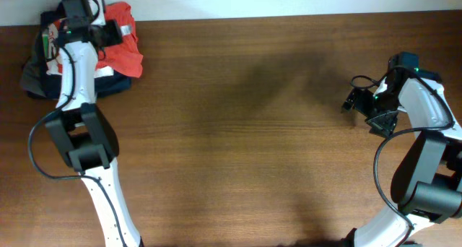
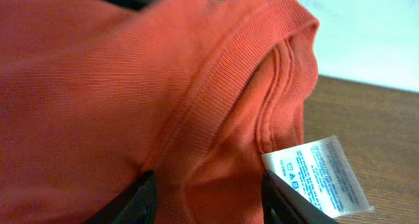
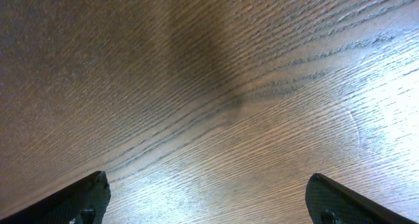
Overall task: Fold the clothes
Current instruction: 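Lower the folded shirt onto the clothes stack and open the left gripper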
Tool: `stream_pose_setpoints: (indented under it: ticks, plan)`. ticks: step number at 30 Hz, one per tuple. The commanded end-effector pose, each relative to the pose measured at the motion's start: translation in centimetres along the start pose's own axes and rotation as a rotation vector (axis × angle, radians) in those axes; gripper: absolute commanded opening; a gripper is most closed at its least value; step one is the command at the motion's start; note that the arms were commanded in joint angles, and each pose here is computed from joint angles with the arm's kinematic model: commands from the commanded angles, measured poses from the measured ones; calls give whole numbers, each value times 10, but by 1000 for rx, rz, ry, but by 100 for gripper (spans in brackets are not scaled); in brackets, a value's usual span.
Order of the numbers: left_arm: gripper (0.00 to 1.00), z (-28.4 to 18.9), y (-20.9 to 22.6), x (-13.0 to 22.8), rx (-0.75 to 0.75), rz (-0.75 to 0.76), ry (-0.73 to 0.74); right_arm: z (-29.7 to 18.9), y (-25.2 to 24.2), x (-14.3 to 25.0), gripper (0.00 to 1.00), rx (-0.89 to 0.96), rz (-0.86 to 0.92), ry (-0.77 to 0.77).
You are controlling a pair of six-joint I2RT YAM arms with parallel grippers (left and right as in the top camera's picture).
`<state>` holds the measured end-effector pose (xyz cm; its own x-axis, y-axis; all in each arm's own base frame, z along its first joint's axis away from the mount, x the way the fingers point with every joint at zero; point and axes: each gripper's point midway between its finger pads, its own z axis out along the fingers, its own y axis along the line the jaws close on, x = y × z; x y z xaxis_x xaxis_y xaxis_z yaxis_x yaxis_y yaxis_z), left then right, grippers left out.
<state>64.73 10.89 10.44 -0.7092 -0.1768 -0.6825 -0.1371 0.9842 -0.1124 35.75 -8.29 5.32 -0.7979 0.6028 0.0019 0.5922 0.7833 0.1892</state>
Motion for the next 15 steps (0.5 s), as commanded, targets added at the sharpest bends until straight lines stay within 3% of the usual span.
stream_pose_setpoints:
  ticks: [1, 5, 8, 11, 15]
  plan:
    - [52, -74, 72, -60, -204, -41, -154, -4, -1, -5, 98, 7, 6, -19]
    - [50, -63, 122, -29, -247, -102, -76, -4, -1, -5, 99, 7, 6, -19]
    - [50, -30, 120, 1, -147, -123, -5, -4, -1, -5, 99, 7, 6, -19]
    - [50, -17, 121, 19, -143, -131, 41, -4, -1, -5, 99, 7, 6, -19]
    - [51, -30, 175, 54, -431, -142, 165, -4, -1, -5, 99, 7, 6, -19]
